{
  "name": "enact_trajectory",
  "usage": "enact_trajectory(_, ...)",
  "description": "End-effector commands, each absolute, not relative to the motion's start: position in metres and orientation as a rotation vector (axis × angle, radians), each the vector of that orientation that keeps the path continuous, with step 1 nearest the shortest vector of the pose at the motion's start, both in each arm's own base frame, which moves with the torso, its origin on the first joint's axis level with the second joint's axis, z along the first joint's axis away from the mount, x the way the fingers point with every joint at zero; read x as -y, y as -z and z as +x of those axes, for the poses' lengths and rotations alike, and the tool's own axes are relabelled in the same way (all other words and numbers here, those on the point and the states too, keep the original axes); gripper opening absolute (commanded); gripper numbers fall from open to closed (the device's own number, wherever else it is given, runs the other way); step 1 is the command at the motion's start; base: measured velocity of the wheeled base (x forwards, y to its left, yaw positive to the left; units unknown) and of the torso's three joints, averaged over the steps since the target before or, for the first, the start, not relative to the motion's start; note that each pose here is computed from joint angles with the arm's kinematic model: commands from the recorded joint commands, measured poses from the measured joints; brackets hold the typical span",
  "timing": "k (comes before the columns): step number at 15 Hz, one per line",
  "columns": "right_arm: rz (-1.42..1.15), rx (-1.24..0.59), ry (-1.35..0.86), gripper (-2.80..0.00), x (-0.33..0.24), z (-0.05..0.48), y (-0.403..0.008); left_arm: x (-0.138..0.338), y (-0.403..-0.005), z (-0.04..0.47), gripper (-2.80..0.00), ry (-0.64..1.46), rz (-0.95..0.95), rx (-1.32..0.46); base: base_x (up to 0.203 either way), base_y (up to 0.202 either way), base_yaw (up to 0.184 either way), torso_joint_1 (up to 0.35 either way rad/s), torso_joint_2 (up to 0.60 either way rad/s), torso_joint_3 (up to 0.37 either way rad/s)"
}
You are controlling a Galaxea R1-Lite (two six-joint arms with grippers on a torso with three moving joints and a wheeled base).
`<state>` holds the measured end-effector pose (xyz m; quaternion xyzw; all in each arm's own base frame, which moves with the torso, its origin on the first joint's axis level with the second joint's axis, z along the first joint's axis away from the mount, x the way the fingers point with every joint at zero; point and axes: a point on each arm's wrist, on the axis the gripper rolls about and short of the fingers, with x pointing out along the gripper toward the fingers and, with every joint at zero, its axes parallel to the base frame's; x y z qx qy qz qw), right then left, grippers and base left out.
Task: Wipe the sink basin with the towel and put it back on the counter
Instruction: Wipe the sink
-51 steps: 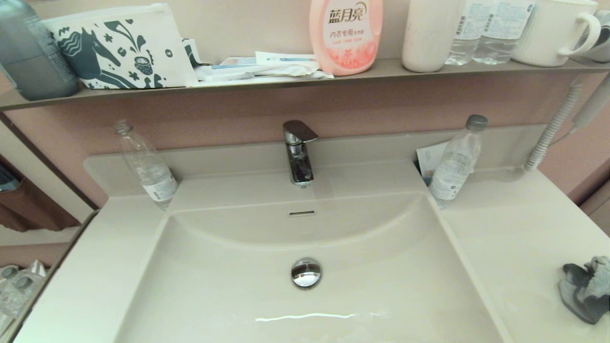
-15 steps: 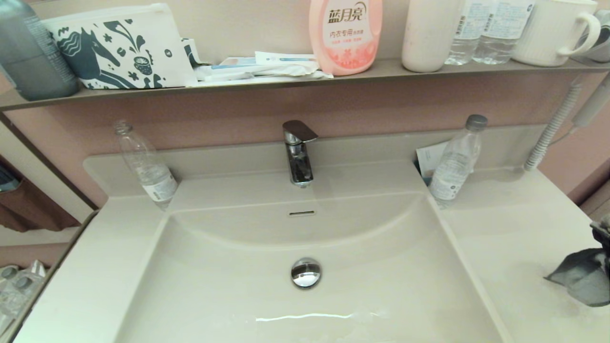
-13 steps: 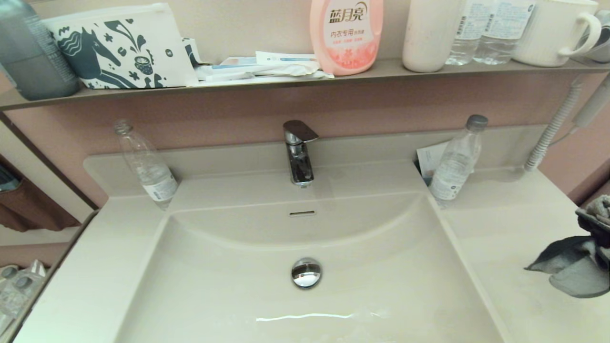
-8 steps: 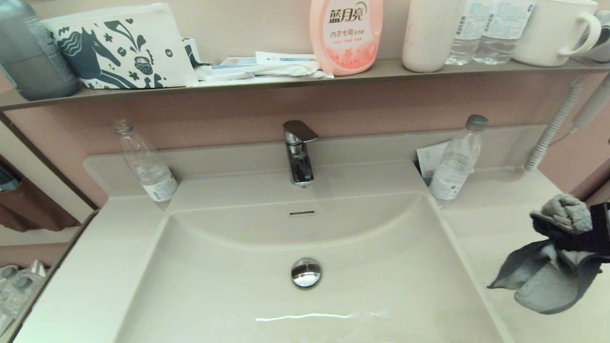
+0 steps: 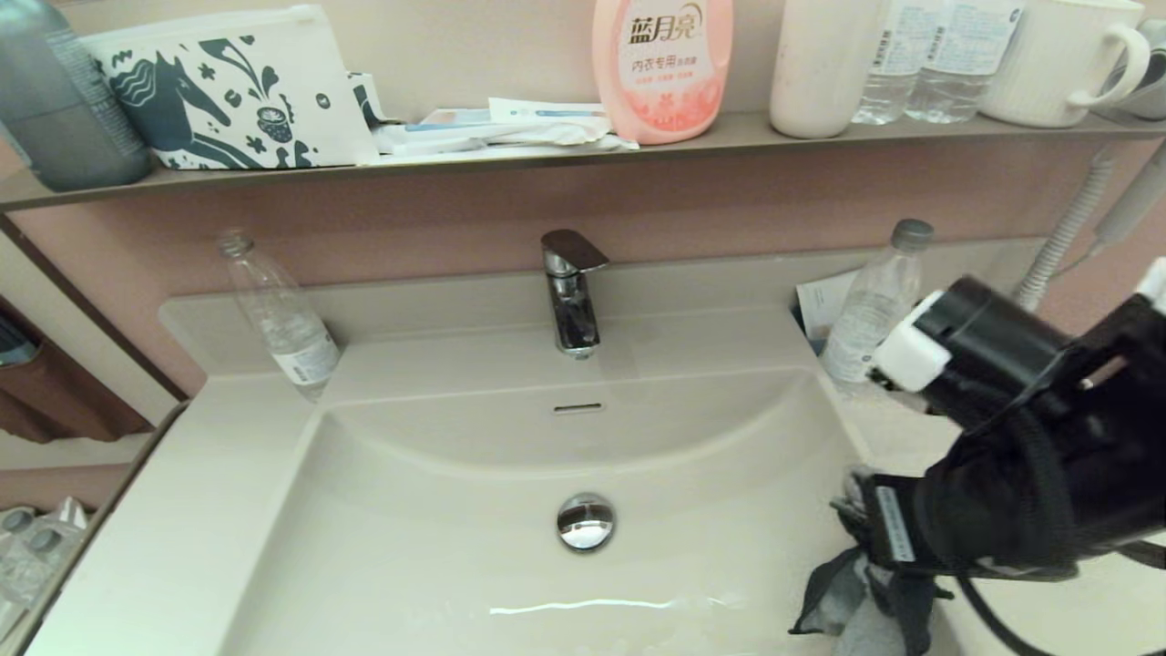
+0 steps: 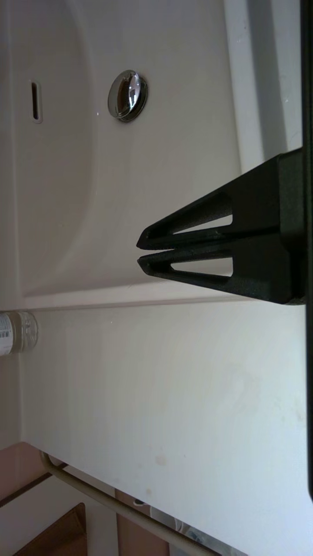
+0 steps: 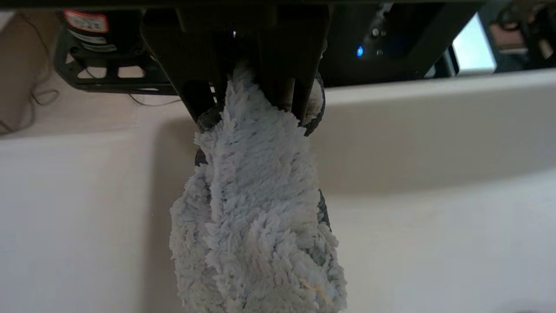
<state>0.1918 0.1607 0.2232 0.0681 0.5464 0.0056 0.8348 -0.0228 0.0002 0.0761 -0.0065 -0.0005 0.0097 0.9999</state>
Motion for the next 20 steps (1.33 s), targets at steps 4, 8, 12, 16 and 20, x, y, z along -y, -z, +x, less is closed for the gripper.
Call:
enact_trajectory(4, 0.004, -1.242, 0.051, -2.8, -0.216, 0.209, -0.17, 0.0, -0.076, -0.023, -2.8, -0.02, -0.014, 0.0, 0.0, 0.0, 0.0, 0.0, 0.0, 0.0)
enact_trajectory(8, -0.163, -1.24, 0.19, -2.8, -0.225, 0.22, -0.135, 0.0, -0.076, -0.023, -2.8, -0.02, -0.014, 0.0, 0.0, 0.0, 0.0, 0.0, 0.0, 0.0)
enact_trajectory(12, -0.221, -1.251, 0.242, -2.8, -0.228, 0.226, -0.116, 0.0, -0.076, -0.023, -2.8, -0.02, -0.014, 0.0, 0.0, 0.0, 0.0, 0.0, 0.0, 0.0)
enact_trajectory(16, -0.189, -1.333, 0.209, -2.8, -0.239, 0.233, -0.09, 0.0, -0.076, -0.023, -2.8, -0.021, -0.014, 0.0, 0.0, 0.0, 0.0, 0.0, 0.0, 0.0)
enact_trajectory(20, -0.029, -1.392, 0.054, -2.8, -0.253, 0.241, -0.083, 0.0, -0.076, -0.023, -2.8, -0.02, -0.014, 0.0, 0.0, 0.0, 0.0, 0.0, 0.0, 0.0)
